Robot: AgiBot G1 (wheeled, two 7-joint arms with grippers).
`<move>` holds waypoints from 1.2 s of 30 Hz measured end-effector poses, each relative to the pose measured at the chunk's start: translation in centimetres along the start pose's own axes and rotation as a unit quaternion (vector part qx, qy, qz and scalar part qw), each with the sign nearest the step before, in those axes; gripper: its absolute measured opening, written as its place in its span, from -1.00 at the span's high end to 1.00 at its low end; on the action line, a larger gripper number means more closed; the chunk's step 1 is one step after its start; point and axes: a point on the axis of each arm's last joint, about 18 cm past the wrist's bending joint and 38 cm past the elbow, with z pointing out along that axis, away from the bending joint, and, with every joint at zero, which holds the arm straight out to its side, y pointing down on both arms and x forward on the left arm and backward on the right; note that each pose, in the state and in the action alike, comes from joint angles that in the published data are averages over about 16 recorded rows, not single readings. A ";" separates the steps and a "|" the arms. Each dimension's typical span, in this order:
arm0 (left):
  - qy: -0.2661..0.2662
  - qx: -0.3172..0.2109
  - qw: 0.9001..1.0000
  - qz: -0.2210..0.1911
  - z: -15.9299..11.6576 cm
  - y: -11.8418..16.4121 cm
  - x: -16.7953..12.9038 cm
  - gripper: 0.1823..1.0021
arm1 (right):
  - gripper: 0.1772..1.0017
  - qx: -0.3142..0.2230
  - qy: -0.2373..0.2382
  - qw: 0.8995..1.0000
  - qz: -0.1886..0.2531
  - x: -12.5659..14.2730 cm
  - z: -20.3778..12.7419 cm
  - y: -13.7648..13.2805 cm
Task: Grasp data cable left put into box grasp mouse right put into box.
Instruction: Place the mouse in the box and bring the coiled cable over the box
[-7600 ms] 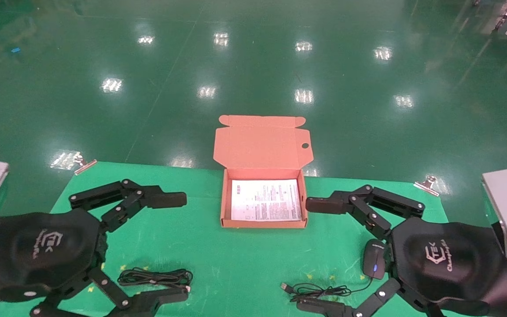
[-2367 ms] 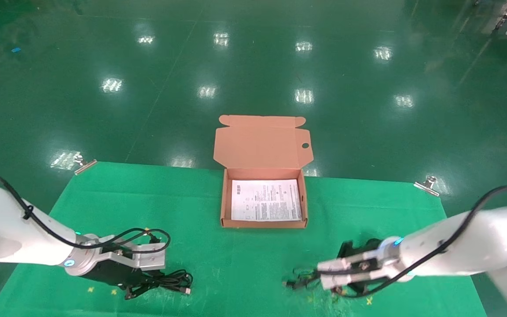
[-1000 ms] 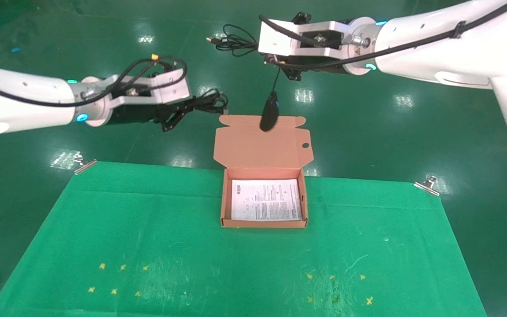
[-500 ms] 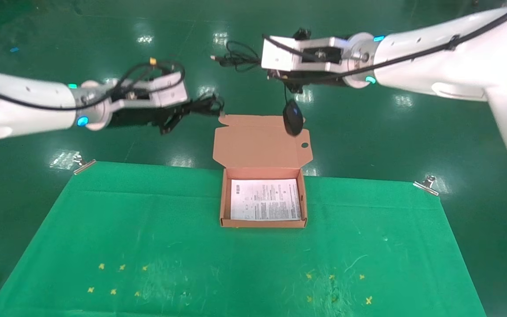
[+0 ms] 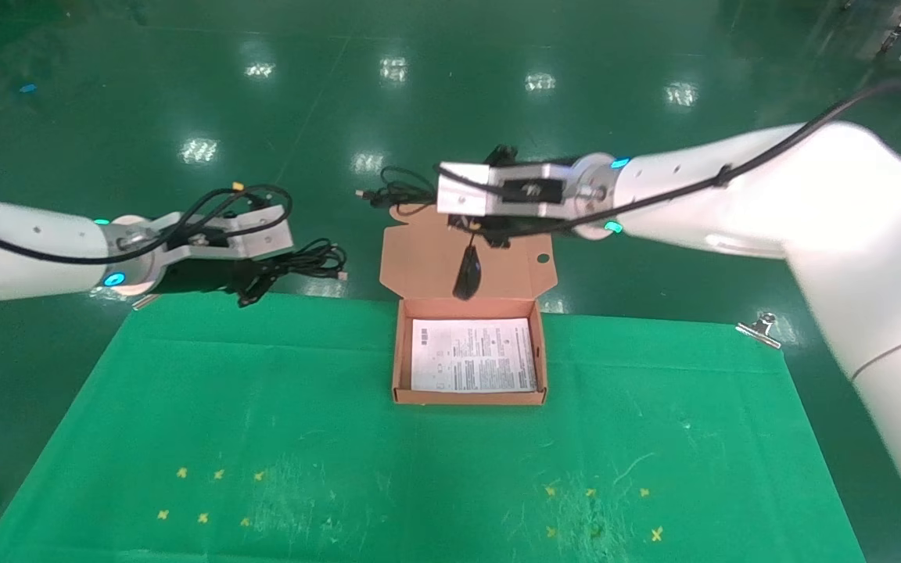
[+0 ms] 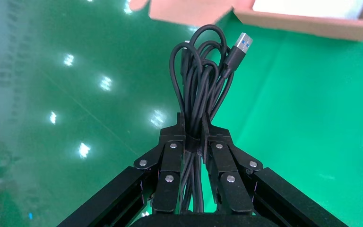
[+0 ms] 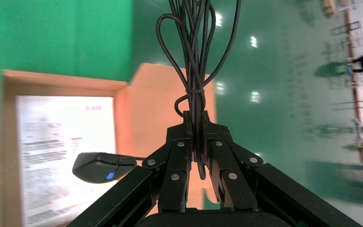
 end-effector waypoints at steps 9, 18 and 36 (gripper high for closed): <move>0.009 -0.022 1.000 -0.005 -0.6 1.1 1.2 0.86 | 0.93 0.003 -0.028 1.000 0.006 -2.9 1.3 -0.6; 0.008 -0.030 0.999 -0.008 -1.1 1.2 1.9 0.86 | 0.93 0.013 -0.053 0.998 0.025 -5.5 2.4 -1.7; 0.004 -0.034 0.999 -0.009 -1.4 0.9 2.4 0.86 | 0.93 -0.052 -0.084 0.984 0.146 -10.4 3.9 2.7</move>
